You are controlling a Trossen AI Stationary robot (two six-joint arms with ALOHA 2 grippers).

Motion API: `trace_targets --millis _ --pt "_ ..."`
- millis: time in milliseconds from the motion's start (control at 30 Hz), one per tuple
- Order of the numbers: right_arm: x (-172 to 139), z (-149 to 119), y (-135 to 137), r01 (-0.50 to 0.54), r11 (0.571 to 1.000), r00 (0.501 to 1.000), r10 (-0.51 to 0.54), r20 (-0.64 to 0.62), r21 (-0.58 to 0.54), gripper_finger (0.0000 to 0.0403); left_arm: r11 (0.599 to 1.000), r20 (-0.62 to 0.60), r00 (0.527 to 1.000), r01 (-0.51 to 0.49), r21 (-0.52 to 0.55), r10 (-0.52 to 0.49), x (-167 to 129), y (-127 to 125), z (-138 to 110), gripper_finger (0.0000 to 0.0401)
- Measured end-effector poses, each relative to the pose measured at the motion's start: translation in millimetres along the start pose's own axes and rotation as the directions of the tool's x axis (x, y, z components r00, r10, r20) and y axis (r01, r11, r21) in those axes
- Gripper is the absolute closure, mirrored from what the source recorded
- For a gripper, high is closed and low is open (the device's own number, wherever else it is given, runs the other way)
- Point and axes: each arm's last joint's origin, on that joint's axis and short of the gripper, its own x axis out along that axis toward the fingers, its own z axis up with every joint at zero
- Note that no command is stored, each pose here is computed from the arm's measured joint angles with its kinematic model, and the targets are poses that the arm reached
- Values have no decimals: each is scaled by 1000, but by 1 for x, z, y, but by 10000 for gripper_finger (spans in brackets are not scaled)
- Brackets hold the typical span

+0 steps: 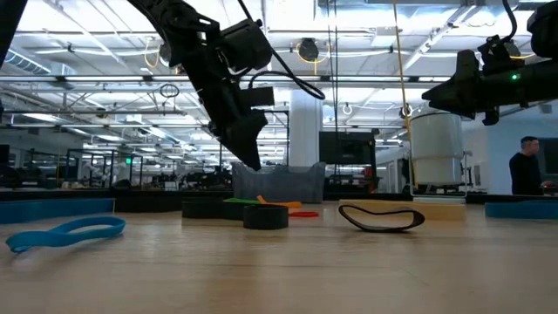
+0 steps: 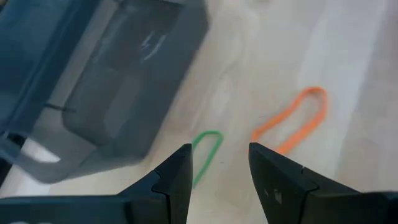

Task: Pick and place rubber bands into bin
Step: Put the top green rubber band into the black bin

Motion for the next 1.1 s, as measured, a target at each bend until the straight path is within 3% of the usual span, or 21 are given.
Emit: trace_targets --millis 300,533,867,1100 --pt "0 0 0 -1 1000 1000 1 -3 -1 248 996 -15 999 -36 -85 35 24 -7 -7 236" --pt "0 -1 0 1 1000 1000 -1 -14 -7 248 980 -48 993 -117 -159 111 45 -8 -15 236" --pt "1 -2 0 4 1000 1000 -5 -26 -13 248 954 -103 994 -73 -289 45 57 2 -21 236" --pt "1 -3 0 4 1000 1000 -5 -26 -13 248 950 -106 993 -72 -304 41 57 0 -22 236"
